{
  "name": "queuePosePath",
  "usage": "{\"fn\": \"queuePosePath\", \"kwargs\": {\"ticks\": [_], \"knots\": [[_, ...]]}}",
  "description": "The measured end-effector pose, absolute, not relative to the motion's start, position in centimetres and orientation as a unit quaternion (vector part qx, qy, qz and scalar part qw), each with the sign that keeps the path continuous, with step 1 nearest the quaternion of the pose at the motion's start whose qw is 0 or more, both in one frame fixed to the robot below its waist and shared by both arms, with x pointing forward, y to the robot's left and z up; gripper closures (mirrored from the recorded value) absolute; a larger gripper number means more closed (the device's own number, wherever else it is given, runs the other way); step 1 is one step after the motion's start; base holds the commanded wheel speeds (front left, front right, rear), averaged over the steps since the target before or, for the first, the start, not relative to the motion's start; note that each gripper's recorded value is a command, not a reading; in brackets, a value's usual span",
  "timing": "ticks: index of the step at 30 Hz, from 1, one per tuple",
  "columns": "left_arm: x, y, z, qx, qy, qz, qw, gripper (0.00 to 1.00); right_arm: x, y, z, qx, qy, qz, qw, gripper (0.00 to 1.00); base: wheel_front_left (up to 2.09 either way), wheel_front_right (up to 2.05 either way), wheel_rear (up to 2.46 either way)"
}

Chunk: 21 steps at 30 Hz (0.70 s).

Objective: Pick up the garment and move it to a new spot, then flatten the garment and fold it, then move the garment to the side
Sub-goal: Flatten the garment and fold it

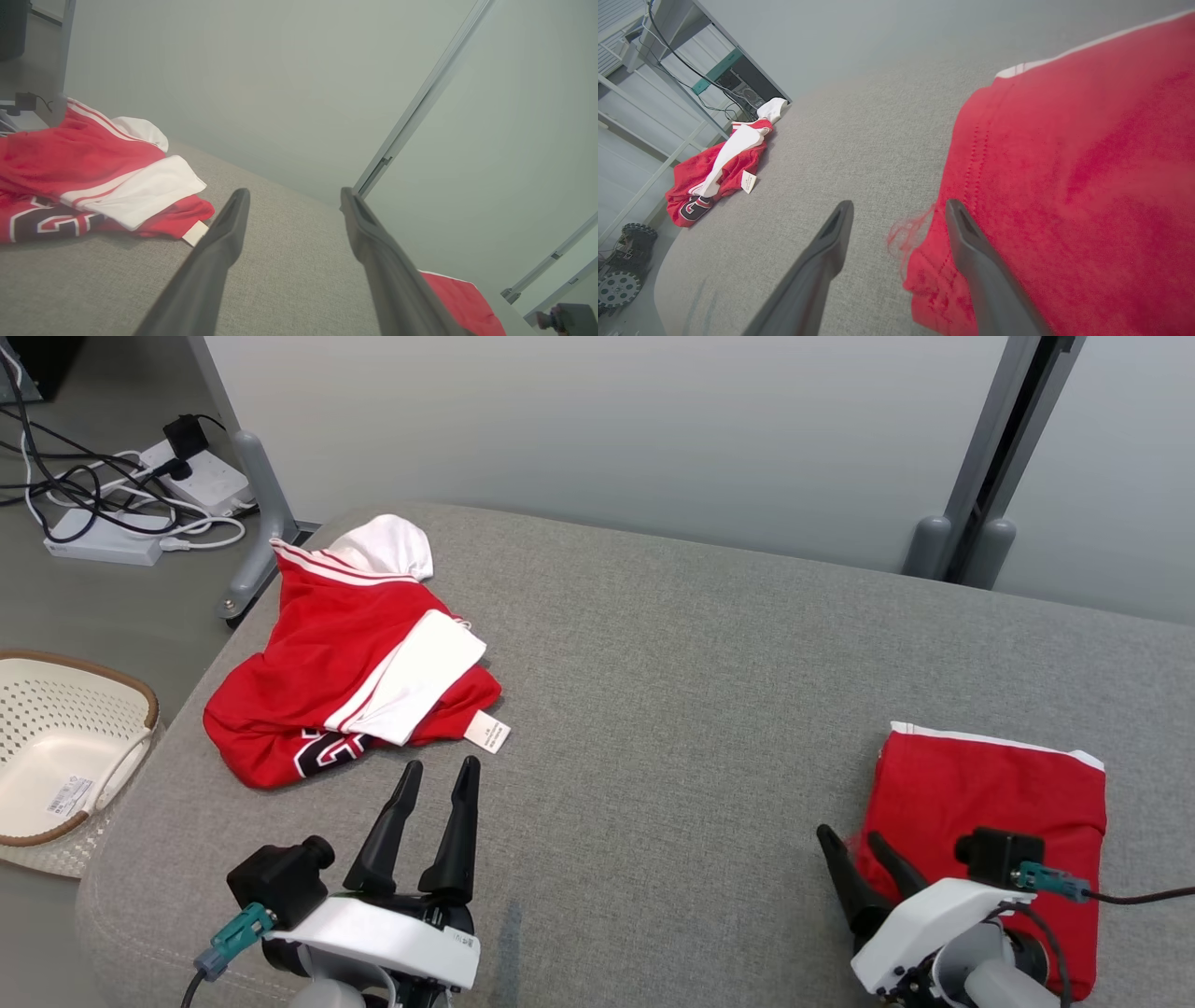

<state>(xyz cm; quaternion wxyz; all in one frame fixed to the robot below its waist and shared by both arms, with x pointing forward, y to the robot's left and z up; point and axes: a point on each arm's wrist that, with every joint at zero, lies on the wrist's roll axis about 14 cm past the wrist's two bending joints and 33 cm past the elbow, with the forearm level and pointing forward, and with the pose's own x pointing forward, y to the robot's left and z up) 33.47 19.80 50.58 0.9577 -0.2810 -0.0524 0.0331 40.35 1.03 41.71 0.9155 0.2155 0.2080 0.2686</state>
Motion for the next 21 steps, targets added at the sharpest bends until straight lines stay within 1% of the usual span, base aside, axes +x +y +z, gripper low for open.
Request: {"fn": "queuePosePath", "kwargs": {"ticks": [7, 11, 16, 21], "knots": [[33.5, 19.9, 50.5, -0.282, -0.051, 0.035, 0.957, 0.0, 38.2, 2.8, 40.3, 0.212, 0.247, 0.295, 0.899, 0.0, 0.0, 0.0, 0.0], [33.6, 19.9, 50.6, -0.283, -0.053, 0.034, 0.957, 0.0, 37.9, 3.3, 40.7, 0.23, 0.248, 0.296, 0.893, 0.0, 0.0, 0.0, 0.0], [33.9, 19.4, 51.1, -0.283, -0.058, 0.023, 0.957, 0.0, 39.2, 2.7, 43.4, 0.255, 0.21, 0.292, 0.897, 0.0, 0.0, 0.0, 0.0], [34.3, 18.5, 51.5, -0.281, -0.062, 0.007, 0.958, 0.0, 41.7, -0.8, 47.0, 0.255, 0.146, 0.271, 0.917, 0.0, 0.0, 0.0, 0.0]]}}
